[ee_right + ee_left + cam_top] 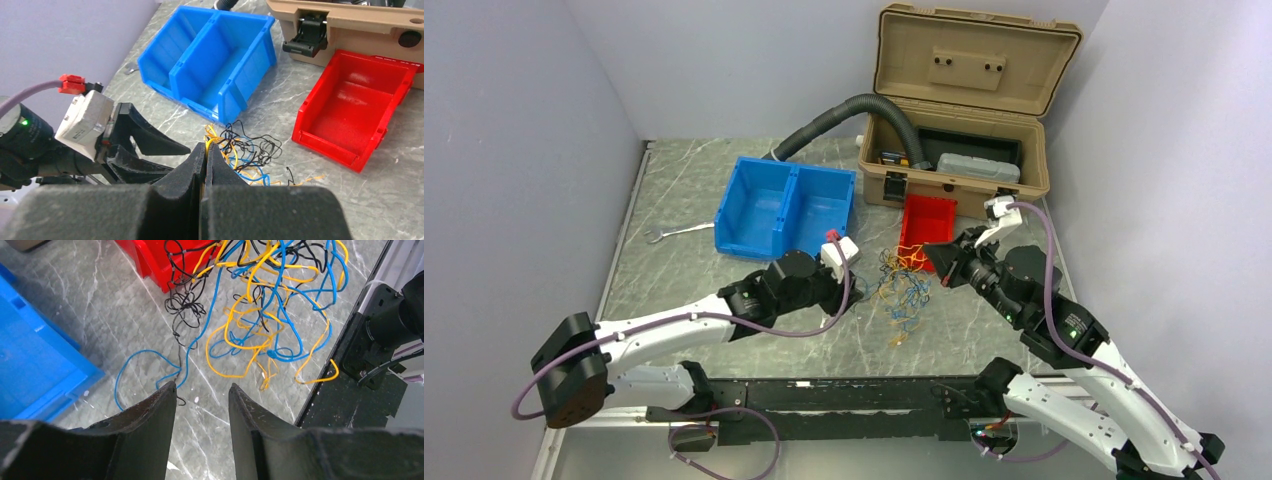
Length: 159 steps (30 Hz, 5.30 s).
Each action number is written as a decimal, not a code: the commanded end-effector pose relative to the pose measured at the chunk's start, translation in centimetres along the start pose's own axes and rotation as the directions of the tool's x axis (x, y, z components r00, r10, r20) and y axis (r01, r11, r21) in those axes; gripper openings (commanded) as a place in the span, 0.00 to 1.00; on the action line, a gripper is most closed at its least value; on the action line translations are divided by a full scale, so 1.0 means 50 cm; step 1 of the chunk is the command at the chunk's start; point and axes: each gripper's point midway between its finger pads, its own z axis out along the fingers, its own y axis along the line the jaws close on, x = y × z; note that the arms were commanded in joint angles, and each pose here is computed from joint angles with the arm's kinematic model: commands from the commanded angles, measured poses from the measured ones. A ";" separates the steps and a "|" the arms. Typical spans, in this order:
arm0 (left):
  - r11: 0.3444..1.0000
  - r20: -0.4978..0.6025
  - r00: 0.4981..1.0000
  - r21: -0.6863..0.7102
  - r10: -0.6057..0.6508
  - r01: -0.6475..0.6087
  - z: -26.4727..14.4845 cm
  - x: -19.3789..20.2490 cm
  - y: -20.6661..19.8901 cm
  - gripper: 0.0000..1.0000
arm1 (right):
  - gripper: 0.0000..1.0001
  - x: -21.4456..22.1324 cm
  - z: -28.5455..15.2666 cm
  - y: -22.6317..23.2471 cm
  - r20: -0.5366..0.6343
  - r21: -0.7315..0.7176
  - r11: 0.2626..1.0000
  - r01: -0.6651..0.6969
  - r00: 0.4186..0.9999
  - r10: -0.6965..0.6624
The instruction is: Untangle the cables
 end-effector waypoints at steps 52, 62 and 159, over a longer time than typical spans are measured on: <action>0.962 -0.007 0.977 -0.174 -0.213 0.208 -0.044 -0.017 0.091 0.00 | 0.00 0.041 -0.089 -0.275 0.159 0.669 0.731 -0.135 0.987 0.038; 0.720 0.144 0.808 -0.385 -0.571 0.577 -0.213 0.057 0.286 0.00 | 0.00 0.067 -0.140 -0.329 0.168 0.778 0.611 -0.145 0.986 0.019; 0.993 -0.417 0.905 0.033 -0.087 0.110 0.363 -0.088 0.102 0.00 | 0.98 0.039 -0.063 -0.298 0.201 0.621 0.749 -0.233 0.970 0.136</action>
